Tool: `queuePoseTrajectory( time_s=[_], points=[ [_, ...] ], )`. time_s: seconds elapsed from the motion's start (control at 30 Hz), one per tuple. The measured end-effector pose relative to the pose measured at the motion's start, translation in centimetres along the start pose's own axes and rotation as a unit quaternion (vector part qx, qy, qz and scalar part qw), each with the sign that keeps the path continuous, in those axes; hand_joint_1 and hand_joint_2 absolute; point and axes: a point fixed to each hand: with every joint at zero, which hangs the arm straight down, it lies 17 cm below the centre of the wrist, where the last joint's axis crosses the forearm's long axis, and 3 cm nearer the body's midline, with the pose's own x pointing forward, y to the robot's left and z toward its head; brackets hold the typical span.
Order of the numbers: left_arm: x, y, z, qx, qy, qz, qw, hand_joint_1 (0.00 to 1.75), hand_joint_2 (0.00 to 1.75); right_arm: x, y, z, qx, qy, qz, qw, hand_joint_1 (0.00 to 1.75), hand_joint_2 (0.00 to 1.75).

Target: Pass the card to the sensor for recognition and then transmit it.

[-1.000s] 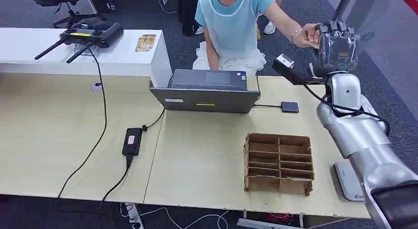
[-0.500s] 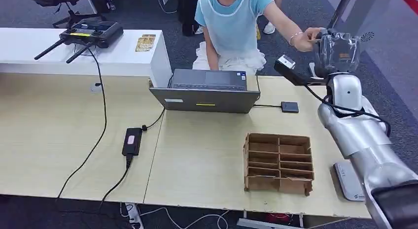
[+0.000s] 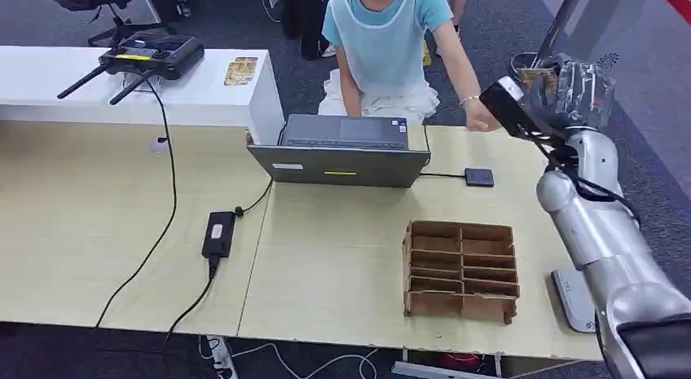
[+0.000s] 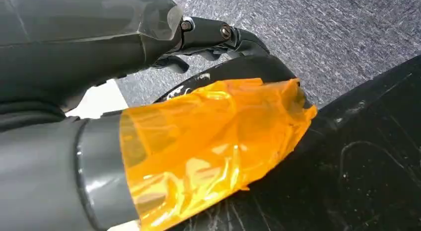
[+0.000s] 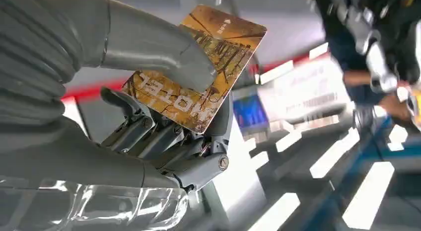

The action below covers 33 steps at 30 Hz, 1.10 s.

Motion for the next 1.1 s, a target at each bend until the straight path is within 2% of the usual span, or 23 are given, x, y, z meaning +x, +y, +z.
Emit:
queuePoseTrajectory(
  time_s=[0.07, 0.17, 0.33, 0.43, 0.63, 0.73, 0.93, 1.1],
  points=[
    [-0.1, -0.1, 0.0, 0.0, 0.001, 0.003, 1.0, 0.0, 0.0, -1.0, 0.6, 0.5, 0.028, 0.02, -0.075, 0.997, 1.75, 1.75],
    [-0.1, 0.0, 0.0, 0.0, 0.001, 0.005, 1.0, 0.0, 0.0, -2.4, 1.3, 1.4, 0.076, 0.042, -0.183, 0.979, 1.75, 1.75],
    [-0.2, -0.1, 0.0, 0.0, 0.002, 0.013, 1.0, 0.0, 0.0, -5.6, -0.1, 2.4, 0.102, 0.057, -0.269, 0.956, 1.75, 1.75],
    [-0.2, -0.1, 0.0, 0.0, 0.002, 0.014, 1.0, 0.0, 0.0, -8.3, -1.3, 3.6, 0.112, 0.064, -0.297, 0.946, 1.75, 1.75],
    [-0.2, -0.1, 0.0, 0.001, 0.002, 0.014, 1.0, 0.0, 0.0, -11.3, -2.8, 4.7, 0.108, 0.077, -0.283, 0.95, 1.75, 1.75],
    [-0.2, -0.1, 0.0, 0.002, 0.003, 0.022, 1.0, 0.0, 0.0, -11.9, -2.9, 5.8, 0.126, 0.078, -0.316, 0.937, 1.75, 1.75],
    [-0.4, -0.1, 0.0, 0.003, 0.004, 0.025, 1.0, 0.0, 0.0, -15.0, -3.3, 10.6, 0.154, 0.08, -0.398, 0.901, 1.75, 1.75],
    [-0.4, -0.1, 0.0, 0.004, 0.004, 0.016, 1.0, 0.0, 0.0, -17.5, -2.5, 15.4, 0.194, 0.1, -0.418, 0.882, 1.75, 1.75]
  ],
)
